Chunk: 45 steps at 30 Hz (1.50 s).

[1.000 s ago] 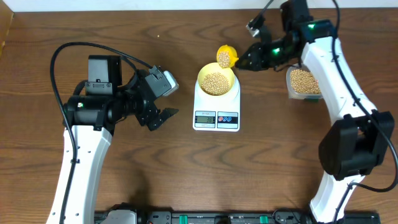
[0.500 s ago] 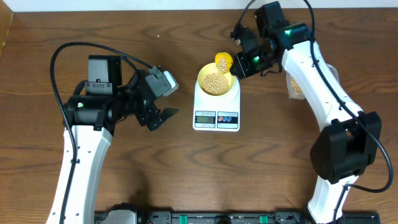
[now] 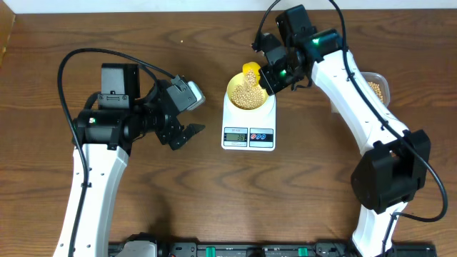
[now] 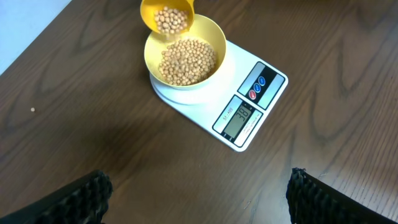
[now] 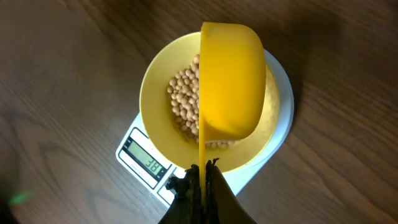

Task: Scoop item into bowl and weigh 50g on scale
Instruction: 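Tilt the yellow scoop with the right gripper to pour soybeans into bowl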

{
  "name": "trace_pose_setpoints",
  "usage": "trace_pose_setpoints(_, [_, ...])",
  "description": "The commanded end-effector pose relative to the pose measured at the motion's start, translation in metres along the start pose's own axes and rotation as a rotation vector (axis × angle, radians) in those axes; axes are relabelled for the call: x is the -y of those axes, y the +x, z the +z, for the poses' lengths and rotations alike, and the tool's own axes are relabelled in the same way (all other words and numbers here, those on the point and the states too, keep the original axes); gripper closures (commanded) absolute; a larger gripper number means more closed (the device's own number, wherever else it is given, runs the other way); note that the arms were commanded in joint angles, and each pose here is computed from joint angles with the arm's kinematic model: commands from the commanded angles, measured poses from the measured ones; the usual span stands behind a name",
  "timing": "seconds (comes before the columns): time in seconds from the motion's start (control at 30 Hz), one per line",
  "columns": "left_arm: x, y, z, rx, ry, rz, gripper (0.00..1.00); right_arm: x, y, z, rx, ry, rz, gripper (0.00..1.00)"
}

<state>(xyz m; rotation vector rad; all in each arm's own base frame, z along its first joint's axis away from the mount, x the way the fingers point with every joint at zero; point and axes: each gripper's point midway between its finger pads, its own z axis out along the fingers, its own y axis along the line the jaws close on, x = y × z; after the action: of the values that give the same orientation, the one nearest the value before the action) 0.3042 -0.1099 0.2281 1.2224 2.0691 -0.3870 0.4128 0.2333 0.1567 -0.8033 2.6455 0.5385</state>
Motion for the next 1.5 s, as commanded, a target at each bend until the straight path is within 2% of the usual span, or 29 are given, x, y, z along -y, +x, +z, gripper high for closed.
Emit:
trace_pose_setpoints(0.0, [0.0013, 0.0027, 0.0028, 0.000, 0.016, -0.022, 0.08, -0.0012, -0.0066, -0.0053, 0.015, 0.010, -0.047, 0.99])
trace_pose_setpoints(0.43, [0.0013, 0.0027, 0.0028, 0.000, 0.016, -0.022, 0.08, -0.0040, -0.0080, -0.0057, 0.014, 0.021, -0.108, 0.99])
trace_pose_setpoints(1.47, [0.0013, 0.0027, 0.0028, 0.000, 0.016, -0.022, 0.08, -0.0039, -0.0039, -0.0057, -0.003, 0.022, -0.128, 0.99])
